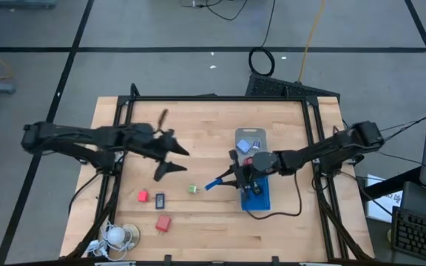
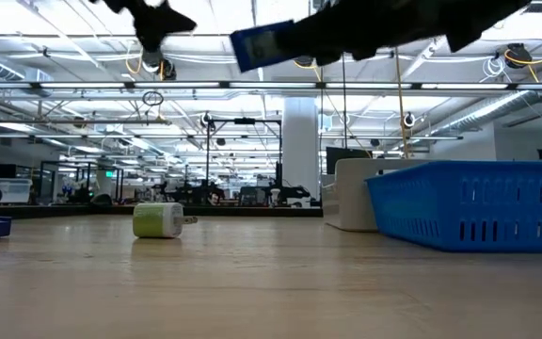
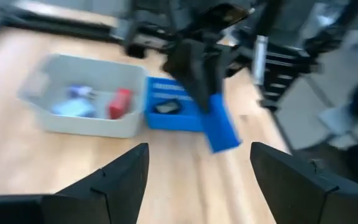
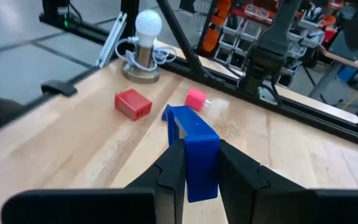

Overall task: Pick & Place Office items
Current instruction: Put the top blue digital clock into the blue bin

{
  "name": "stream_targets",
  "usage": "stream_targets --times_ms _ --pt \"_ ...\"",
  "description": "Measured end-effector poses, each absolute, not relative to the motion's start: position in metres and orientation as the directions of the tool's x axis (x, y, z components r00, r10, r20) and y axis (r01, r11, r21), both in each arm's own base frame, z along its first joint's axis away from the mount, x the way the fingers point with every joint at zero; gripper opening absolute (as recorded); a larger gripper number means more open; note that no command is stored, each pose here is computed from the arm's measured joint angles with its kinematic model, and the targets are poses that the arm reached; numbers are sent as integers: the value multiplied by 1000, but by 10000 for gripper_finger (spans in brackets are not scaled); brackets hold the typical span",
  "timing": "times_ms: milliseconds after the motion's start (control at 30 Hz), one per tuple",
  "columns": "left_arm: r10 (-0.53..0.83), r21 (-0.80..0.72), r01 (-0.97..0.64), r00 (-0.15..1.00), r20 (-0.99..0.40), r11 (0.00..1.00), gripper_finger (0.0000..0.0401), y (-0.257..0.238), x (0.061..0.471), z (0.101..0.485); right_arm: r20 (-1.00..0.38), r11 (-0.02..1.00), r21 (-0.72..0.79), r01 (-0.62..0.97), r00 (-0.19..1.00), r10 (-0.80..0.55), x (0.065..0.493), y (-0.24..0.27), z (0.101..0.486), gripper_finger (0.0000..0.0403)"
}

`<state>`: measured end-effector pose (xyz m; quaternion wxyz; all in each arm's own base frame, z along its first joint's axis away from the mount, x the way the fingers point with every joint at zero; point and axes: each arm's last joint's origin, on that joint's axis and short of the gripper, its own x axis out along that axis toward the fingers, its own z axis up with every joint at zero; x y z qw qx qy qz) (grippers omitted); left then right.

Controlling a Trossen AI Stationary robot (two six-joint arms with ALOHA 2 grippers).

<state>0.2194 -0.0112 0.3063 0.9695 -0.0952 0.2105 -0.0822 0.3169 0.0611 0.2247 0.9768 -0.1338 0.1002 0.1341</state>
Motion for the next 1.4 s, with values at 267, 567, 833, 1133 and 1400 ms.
stream_targets --times_ms 267,567,833,1133,1400 --pt "8 -78 -37 937 -349 996 279 -27 171 327 -188 954 -143 -265 953 237 284 55 241 59" --pt "160 -1 -168 941 -297 986 290 -31 145 306 -74 968 -53 -244 968 239 229 45 248 61" --pt "164 -92 -180 974 -159 979 275 -21 115 251 60 962 -20 -274 960 275 187 44 245 63" --pt "99 -120 -108 992 -80 987 287 -15 92 218 -23 946 55 -320 947 321 163 46 227 61" --pt "97 -134 -104 993 -62 985 290 -14 85 210 -149 928 135 -347 919 365 166 49 212 61"
